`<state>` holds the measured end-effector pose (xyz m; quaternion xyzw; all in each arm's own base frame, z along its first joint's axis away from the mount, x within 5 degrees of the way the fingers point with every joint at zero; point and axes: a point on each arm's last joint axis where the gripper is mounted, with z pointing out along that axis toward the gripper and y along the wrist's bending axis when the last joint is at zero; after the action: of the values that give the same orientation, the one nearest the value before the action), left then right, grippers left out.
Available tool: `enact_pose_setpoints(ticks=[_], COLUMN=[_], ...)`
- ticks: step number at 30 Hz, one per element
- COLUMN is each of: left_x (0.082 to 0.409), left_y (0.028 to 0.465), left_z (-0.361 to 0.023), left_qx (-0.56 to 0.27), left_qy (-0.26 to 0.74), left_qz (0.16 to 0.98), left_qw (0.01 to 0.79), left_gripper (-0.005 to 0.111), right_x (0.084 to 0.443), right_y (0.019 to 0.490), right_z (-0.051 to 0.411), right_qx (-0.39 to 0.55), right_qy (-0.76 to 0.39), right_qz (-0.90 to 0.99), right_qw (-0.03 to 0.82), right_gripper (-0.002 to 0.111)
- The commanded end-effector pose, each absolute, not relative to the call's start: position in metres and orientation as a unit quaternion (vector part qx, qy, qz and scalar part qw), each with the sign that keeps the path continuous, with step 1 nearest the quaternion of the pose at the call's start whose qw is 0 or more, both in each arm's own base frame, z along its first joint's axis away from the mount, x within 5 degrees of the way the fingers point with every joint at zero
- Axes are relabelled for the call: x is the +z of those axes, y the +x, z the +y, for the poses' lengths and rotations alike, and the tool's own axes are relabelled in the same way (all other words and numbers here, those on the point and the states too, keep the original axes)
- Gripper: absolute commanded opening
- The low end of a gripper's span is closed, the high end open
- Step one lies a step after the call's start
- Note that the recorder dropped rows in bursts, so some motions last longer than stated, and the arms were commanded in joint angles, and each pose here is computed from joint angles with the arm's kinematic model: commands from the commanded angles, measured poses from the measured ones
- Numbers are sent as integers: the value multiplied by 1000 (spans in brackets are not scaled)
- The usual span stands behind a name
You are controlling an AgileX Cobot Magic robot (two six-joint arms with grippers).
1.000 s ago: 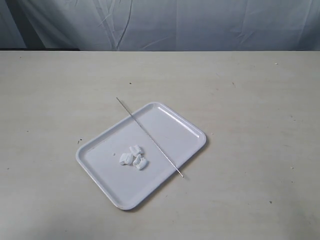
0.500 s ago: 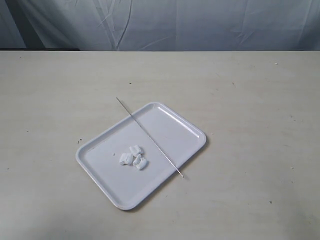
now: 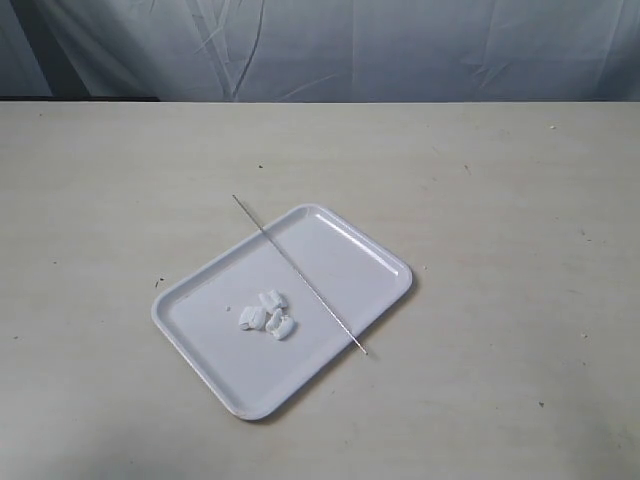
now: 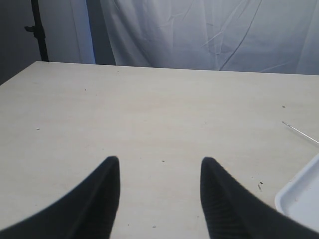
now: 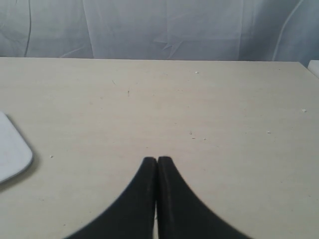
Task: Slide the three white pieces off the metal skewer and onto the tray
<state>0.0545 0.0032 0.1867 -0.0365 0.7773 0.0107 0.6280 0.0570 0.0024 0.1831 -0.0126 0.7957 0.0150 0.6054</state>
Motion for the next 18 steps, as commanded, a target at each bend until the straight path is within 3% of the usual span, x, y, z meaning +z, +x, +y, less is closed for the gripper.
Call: enact_pose_setpoints(ticks=[1, 18], left_x=[187, 187], left_y=[55, 55], left_z=[3, 4], left_qx=[11, 14], left_qy=[-39, -37], left_qz=[772, 773], left_qw=[634, 633], left_gripper=[48, 48], right_x=[183, 183], right_y=[57, 57], right_z=[2, 2], right_qx=[13, 13], right_qy=[-10, -10], right_qz=[793, 793], right_qw=[608, 608], right_gripper=[-1, -1])
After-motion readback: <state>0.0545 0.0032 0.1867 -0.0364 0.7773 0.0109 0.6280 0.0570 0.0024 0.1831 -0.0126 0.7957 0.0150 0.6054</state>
